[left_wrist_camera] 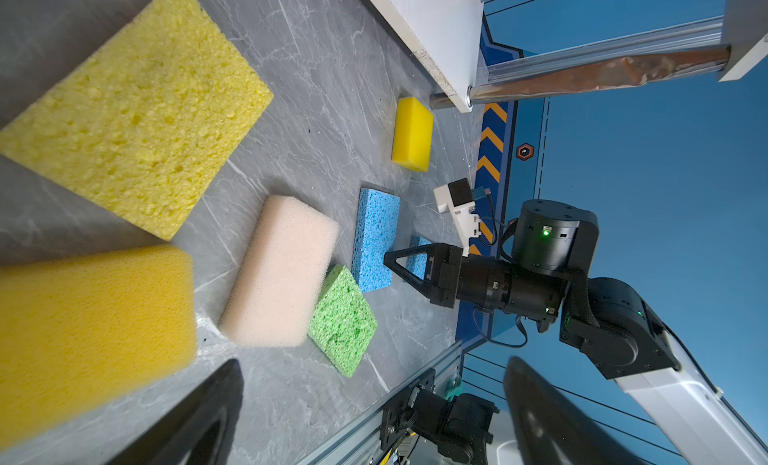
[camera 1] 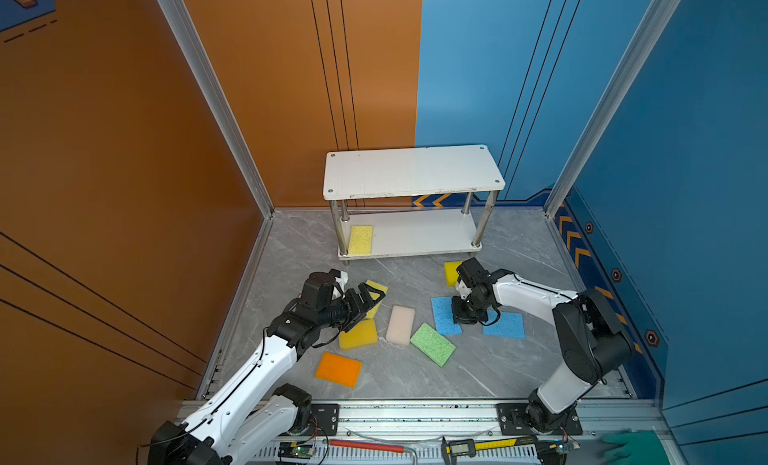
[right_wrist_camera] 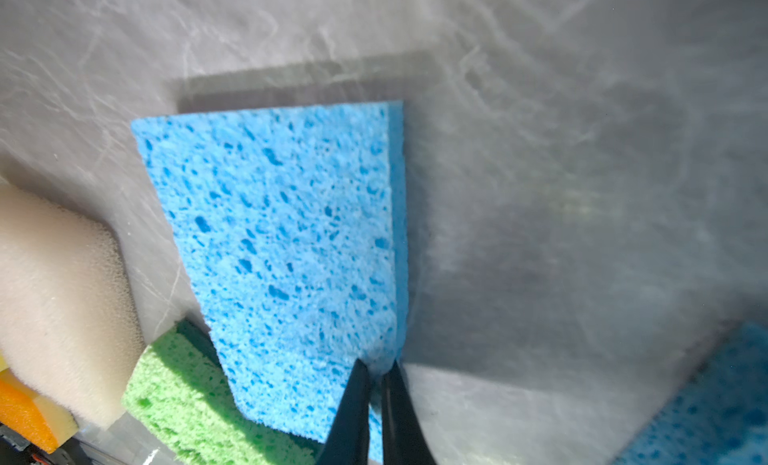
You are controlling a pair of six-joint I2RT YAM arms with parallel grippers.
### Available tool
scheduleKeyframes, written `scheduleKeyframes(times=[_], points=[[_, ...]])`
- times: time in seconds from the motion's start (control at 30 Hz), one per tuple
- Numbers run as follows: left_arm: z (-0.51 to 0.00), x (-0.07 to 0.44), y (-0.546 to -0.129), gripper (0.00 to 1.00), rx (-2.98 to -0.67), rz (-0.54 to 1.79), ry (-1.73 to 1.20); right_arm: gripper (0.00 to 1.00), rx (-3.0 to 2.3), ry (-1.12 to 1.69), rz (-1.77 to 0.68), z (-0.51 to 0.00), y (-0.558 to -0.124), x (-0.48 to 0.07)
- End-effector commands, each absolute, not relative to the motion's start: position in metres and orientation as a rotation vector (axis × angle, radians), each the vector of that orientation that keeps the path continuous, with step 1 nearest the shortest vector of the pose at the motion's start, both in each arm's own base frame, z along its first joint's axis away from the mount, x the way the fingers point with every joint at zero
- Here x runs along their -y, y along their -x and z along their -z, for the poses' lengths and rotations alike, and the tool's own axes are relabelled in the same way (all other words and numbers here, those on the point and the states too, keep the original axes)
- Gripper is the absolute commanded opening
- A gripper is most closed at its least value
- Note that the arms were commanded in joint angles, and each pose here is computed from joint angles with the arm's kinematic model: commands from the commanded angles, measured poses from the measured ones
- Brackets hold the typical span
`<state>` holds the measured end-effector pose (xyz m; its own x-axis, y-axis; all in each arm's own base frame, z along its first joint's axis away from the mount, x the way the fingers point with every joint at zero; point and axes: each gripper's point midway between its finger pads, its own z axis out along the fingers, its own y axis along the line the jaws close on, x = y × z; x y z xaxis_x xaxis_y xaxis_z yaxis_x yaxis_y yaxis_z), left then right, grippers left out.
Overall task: Place and organize the cleaning sponges onto the shelf
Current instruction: 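Move the right gripper to the blue cellulose sponge and grasp its edge, then lift the blue sponge upright with the right gripper toward the shelf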
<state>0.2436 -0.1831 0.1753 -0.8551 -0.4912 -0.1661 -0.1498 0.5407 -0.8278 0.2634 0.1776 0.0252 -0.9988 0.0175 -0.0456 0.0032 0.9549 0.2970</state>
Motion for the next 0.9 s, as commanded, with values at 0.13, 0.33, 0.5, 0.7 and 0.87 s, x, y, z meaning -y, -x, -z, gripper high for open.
scheduleKeyframes(times=[0.13,0.33,0.5,0.7,0.87], points=[[-0.167,0.178,-0.238,0.98,-2.417,1.228,0.542,0.04,-2.972,-0.04,-0.522,-0.054,-0.275,-0.182],[-0.175,0.179,-0.24,0.98,-2.401,1.233,0.498,0.04,-2.881,0.043,-0.66,-0.107,-0.281,-0.201],[-0.187,0.19,-0.244,0.98,-2.368,1.306,0.436,0.04,-2.834,0.201,-0.855,-0.15,-0.271,-0.239],[-0.21,0.205,-0.258,0.99,-2.252,1.449,0.407,0.03,-2.786,0.409,-1.013,-0.187,-0.249,-0.29],[-0.212,0.207,-0.261,0.92,-2.235,1.455,0.407,0.03,-2.747,0.486,-1.104,-0.209,-0.24,-0.318]])
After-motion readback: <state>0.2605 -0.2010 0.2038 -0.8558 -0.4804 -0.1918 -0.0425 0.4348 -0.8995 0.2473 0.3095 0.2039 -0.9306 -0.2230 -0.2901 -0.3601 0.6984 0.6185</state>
